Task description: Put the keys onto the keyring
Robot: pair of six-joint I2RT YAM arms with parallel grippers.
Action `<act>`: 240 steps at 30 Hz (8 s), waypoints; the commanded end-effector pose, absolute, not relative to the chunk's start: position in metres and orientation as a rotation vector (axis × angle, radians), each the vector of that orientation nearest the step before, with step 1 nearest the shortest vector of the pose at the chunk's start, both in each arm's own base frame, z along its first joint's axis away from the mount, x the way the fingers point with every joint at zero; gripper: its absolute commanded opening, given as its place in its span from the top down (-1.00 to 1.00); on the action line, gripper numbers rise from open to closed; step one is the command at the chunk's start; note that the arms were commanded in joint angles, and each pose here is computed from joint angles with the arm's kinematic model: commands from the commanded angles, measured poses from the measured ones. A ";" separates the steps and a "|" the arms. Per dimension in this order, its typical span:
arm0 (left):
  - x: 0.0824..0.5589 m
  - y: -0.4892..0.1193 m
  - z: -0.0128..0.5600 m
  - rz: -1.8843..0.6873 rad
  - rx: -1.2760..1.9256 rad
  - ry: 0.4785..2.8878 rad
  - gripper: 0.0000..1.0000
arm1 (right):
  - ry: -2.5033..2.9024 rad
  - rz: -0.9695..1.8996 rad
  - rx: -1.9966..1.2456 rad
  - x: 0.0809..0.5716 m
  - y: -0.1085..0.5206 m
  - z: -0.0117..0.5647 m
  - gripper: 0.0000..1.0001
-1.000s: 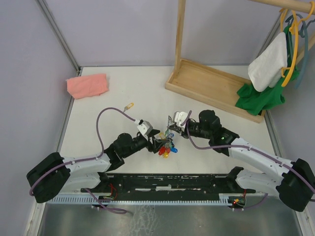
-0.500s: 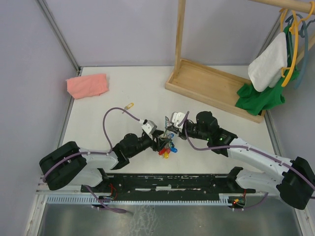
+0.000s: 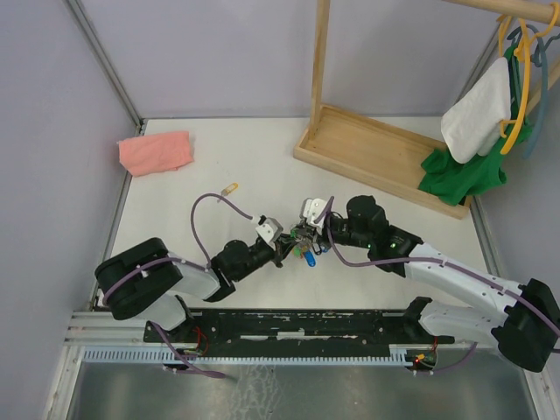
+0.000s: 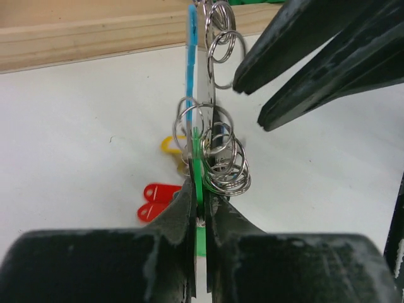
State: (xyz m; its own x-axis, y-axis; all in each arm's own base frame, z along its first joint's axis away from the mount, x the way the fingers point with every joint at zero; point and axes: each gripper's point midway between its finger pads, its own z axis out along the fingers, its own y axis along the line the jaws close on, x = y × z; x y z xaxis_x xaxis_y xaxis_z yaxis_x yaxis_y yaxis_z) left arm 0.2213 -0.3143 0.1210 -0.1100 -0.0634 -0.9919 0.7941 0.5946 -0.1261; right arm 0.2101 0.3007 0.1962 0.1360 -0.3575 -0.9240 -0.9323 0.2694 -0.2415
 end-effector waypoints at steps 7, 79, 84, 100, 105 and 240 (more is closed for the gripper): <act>0.230 -0.305 0.158 -0.724 0.630 1.255 0.95 | 1.413 0.583 -1.232 0.214 0.291 0.248 0.14; 0.177 -0.262 0.161 -0.801 0.736 1.379 0.04 | 1.669 0.873 -1.262 0.221 0.291 0.235 0.99; 0.178 -0.252 0.211 -0.750 0.724 1.227 -0.06 | 1.584 0.879 -1.337 0.217 0.294 0.233 0.99; 0.176 -0.291 0.234 -1.054 0.935 1.060 0.20 | 1.457 0.922 -1.429 0.205 0.298 0.226 0.99; 0.175 -0.295 0.231 -1.104 0.948 1.048 0.23 | 1.441 0.920 -1.432 0.204 0.298 0.226 0.99; 0.196 -0.274 0.231 -1.020 1.054 1.086 0.25 | 0.942 0.963 -1.152 0.204 0.308 0.253 0.99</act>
State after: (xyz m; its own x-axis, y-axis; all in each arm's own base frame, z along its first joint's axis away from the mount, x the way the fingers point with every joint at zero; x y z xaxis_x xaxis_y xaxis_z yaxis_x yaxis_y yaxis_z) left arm 0.1990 -0.2736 0.2206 0.1597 -0.0680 -0.9848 0.9657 0.2176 0.1415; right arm 0.2089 0.3057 0.2088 0.1893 -0.0156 -0.9818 -0.9710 0.1454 -0.1895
